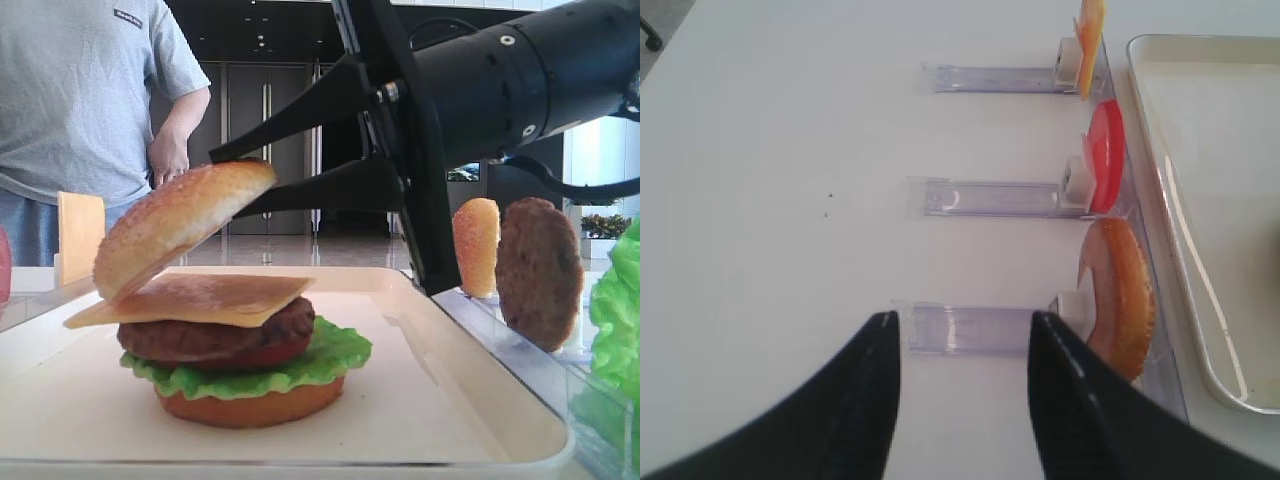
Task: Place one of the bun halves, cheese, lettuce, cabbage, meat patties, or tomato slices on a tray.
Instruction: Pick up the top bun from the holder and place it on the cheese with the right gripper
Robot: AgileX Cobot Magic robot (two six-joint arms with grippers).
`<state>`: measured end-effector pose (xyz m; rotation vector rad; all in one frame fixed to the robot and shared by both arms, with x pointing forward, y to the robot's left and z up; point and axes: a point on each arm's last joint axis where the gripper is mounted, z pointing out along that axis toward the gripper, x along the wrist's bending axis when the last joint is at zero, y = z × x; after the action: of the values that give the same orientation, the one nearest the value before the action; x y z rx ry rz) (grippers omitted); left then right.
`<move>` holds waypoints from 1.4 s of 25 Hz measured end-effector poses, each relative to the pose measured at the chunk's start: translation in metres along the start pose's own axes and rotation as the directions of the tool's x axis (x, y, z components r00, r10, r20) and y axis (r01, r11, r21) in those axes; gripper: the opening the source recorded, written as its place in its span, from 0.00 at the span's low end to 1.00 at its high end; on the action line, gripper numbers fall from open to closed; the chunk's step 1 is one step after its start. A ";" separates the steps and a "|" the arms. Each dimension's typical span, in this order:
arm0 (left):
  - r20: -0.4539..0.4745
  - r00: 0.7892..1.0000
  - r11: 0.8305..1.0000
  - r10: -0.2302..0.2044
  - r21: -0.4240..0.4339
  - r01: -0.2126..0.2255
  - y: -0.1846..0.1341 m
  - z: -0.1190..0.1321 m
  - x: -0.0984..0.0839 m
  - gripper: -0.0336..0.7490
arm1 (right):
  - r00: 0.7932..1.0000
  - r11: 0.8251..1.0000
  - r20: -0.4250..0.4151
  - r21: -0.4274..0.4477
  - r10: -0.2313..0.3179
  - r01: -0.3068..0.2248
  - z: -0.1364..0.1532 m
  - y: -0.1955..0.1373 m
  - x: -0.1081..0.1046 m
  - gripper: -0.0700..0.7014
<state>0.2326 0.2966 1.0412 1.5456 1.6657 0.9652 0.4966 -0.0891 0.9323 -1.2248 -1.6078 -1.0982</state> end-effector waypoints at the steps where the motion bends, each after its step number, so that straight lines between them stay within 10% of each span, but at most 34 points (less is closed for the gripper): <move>1: 0.000 1.000 1.000 0.000 0.000 0.000 0.000 0.000 0.000 0.46 | 1.000 1.000 0.000 0.000 -0.001 0.001 0.000 0.000 0.000 0.35; 23: 0.000 1.000 1.000 0.000 0.000 0.000 0.000 0.000 0.000 0.46 | 1.000 1.000 0.024 -0.009 0.010 -0.010 0.000 0.001 -0.001 0.58; 35: 0.000 1.000 1.000 0.000 0.000 0.000 0.000 0.000 0.000 0.46 | 0.963 0.984 0.226 -0.061 -0.149 0.166 -0.021 0.003 0.027 0.58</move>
<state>0.2326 0.2966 1.0412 1.5456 1.6657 0.9652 0.4963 -0.1011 0.9641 -1.3269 -1.8723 -1.1673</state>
